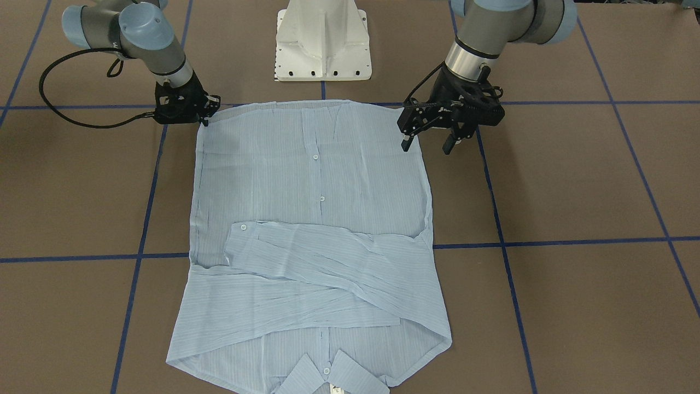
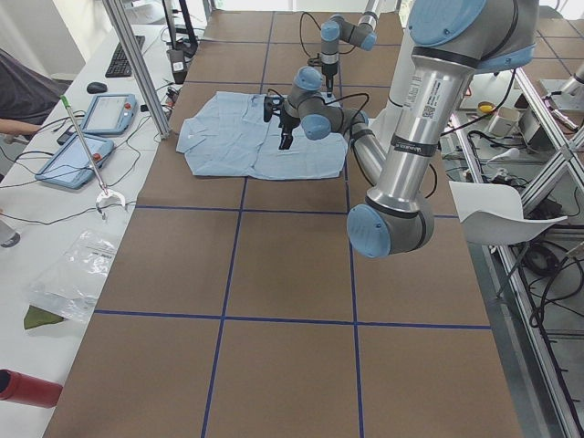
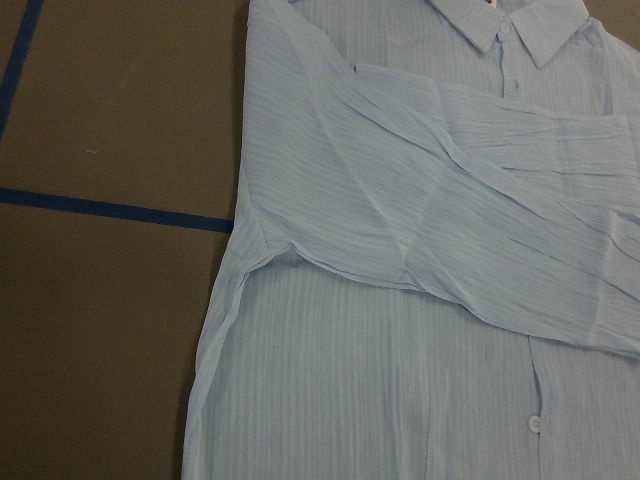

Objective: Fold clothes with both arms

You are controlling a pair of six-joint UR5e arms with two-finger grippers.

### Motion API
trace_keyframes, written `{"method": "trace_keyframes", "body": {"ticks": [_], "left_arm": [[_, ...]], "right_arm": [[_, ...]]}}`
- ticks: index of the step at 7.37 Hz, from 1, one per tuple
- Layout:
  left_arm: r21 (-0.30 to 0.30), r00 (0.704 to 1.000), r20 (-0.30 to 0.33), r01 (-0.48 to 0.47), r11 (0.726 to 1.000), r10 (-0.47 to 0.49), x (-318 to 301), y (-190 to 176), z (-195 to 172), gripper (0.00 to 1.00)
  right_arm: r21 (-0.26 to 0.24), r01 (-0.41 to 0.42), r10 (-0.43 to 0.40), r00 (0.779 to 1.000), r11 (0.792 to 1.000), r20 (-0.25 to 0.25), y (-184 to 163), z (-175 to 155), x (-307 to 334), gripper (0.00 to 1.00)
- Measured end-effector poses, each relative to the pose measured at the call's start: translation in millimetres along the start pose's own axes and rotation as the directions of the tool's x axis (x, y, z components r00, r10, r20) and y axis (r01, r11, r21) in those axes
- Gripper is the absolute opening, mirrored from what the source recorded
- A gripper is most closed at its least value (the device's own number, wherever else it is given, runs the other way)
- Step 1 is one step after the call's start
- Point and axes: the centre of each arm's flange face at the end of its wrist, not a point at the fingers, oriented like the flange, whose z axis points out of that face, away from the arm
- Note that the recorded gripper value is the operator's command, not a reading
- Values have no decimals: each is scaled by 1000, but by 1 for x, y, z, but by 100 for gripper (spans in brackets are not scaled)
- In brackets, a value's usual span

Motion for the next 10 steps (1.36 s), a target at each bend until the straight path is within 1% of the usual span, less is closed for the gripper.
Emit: {"method": "trace_keyframes", "body": {"ticks": [2,3,4,6,8,9,10], "left_arm": [[-10,1000,10,21,1000,-20,-5,6,0,100],[-26,999,14,53,998,-53,-8,17,1,100],[-55,996,19,90,994,-89,-9,38,5,100],[-104,987,52,160,982,-155,-7,99,21,100],[-140,970,117,228,963,-213,-6,155,37,99],[-151,961,159,249,957,-225,-7,175,43,99],[-151,955,190,258,954,-228,-9,186,47,99]], "right_arm": [[16,3,-3,1000,1000,24,0,-12,-6,0],[24,1,-2,1000,1000,29,0,-16,-7,0],[29,-1,0,999,1000,32,-1,-18,-7,0],[40,-7,5,999,999,36,-5,-22,-5,0],[51,-12,9,999,999,49,-9,-31,-6,0],[55,-11,8,998,998,58,-9,-36,-7,0],[58,-10,7,998,998,63,-9,-39,-8,0]]}}
